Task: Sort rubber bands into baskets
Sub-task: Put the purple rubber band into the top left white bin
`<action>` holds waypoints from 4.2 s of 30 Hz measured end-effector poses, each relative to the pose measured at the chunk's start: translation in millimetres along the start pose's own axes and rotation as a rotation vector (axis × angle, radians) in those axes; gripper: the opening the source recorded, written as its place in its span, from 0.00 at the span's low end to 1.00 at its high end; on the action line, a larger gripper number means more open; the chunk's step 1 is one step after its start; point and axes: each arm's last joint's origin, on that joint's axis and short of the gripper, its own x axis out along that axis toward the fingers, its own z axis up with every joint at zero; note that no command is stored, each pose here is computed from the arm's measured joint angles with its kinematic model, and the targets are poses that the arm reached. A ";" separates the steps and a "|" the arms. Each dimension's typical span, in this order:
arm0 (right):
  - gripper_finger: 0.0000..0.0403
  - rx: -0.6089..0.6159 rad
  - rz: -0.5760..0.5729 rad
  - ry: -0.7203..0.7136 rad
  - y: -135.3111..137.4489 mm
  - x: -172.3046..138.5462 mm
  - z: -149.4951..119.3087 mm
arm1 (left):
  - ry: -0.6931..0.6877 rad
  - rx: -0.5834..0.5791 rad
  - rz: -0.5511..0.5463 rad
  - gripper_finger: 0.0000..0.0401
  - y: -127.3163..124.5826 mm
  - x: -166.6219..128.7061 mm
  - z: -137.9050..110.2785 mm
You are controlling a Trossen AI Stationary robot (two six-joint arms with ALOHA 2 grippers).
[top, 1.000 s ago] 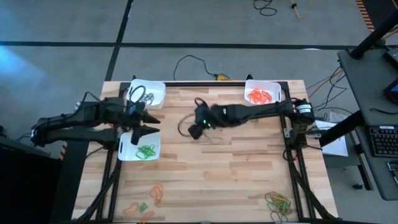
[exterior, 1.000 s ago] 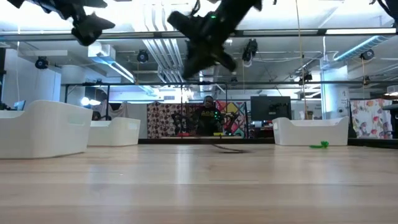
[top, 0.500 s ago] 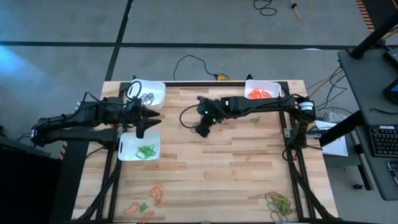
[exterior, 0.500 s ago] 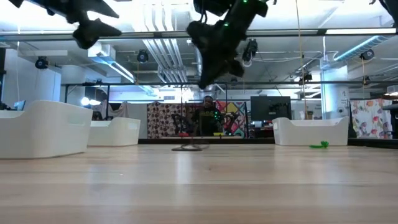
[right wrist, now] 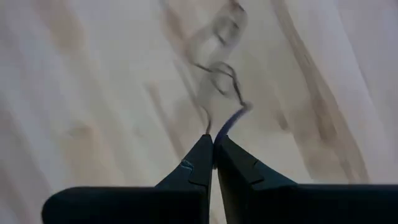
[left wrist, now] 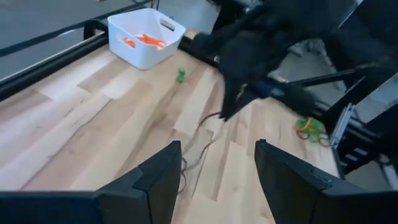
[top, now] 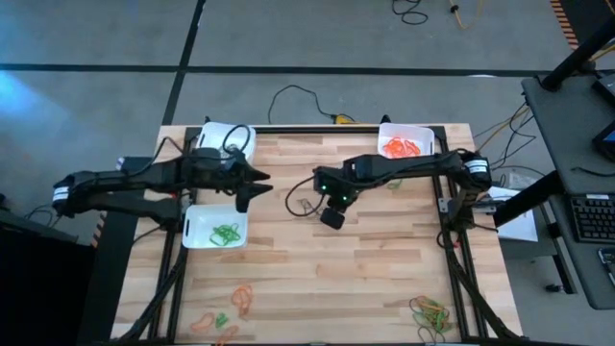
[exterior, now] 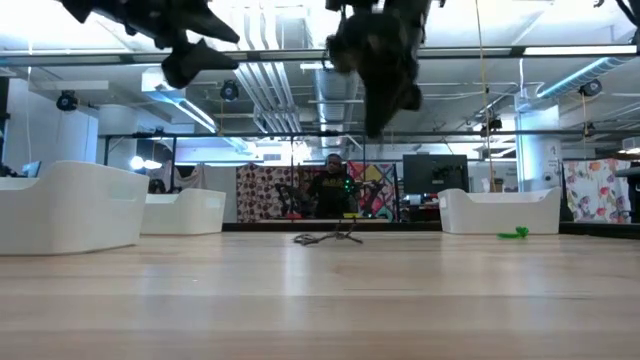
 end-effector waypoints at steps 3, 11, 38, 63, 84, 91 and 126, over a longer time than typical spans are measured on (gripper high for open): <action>0.03 -0.108 -0.009 -0.063 2.1 -6.3 5.0 | 0.023 0.018 0.013 0.47 -1.4 3.4 4.1; 0.03 -0.097 -0.081 -0.143 -1.9 -18.0 12.6 | 0.373 0.110 0.167 0.47 -6.3 -23.3 15.7; 0.03 -0.193 0.376 -0.220 22.1 -65.0 31.2 | 0.231 -0.081 0.195 0.47 1.7 -73.2 -6.1; 0.03 0.167 0.062 -0.504 -49.9 51.5 17.7 | 0.027 0.054 0.308 0.47 1.4 -50.2 11.8; 0.50 0.256 0.089 -0.037 -41.8 42.2 -10.9 | 0.061 0.022 0.143 0.47 4.5 72.6 5.4; 0.56 0.200 -0.072 0.124 -25.6 10.5 -36.0 | 0.245 0.126 0.038 0.47 4.9 117.4 -15.7; 0.56 -0.033 -0.235 -0.191 5.6 -107.6 -109.3 | 0.182 -0.107 0.345 0.36 0.5 246.8 -129.0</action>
